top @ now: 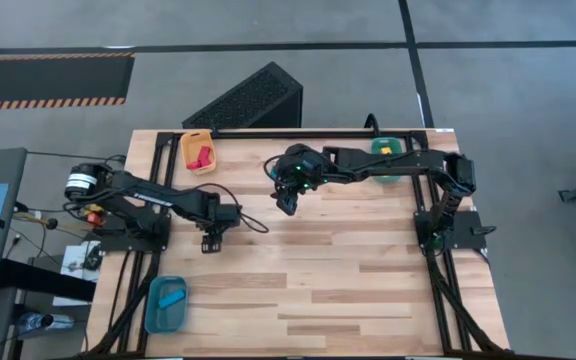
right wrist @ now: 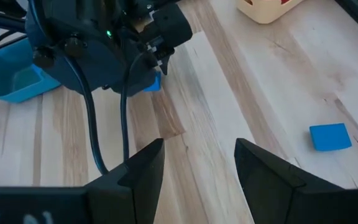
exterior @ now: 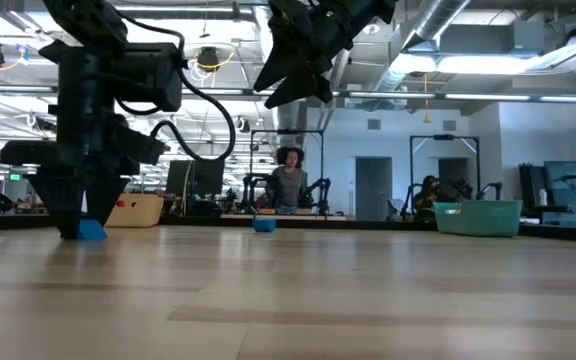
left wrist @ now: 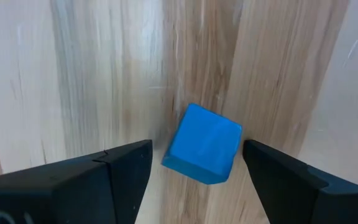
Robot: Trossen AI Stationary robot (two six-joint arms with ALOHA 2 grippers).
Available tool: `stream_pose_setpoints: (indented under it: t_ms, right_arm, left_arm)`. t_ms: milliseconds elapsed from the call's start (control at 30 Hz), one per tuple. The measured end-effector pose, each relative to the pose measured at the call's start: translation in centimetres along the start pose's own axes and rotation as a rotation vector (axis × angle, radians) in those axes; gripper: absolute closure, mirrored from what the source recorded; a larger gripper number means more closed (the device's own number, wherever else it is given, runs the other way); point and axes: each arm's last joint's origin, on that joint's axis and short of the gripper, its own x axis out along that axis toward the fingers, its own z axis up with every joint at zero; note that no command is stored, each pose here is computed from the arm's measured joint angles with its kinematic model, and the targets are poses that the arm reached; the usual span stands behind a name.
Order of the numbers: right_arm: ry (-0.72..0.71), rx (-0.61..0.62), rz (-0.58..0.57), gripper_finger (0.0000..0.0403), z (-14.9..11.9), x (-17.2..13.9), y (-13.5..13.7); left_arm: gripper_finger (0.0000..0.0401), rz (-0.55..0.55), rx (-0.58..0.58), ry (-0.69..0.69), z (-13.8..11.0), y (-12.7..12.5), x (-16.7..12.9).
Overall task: Sort & place blocks by color
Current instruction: Put the bottom blue block into the blue bin
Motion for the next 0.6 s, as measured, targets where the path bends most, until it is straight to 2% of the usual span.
stream_pose_setpoints:
  t_ms: [100,200,467,533,600]
  right_arm:
    - [0.001,0.000,0.000,0.0184,-0.01,0.00,0.00]
    - [0.003,0.000,-0.002,0.0184,-0.03,0.00,-0.04]
    - [0.002,0.000,-0.001,0.0184,0.00,0.00,-0.06]
    - [0.000,-0.001,0.001,0.0184,0.00,0.00,0.01]
    - [0.001,0.000,0.004,0.0184,-0.06,0.01,0.23]
  left_arm:
    - [0.0159,0.000,0.012,-0.005,0.00,0.00,-0.04]
    - [0.0181,-0.001,0.033,-0.027,-0.06,0.01,-0.28]
    - [0.0290,-0.045,0.032,-0.047,-0.08,-0.07,-0.54]
    - [0.0299,-0.062,0.003,-0.046,-0.06,-0.10,-0.55]
    - [0.0299,-0.069,-0.075,-0.042,-0.02,-0.13,-0.62]
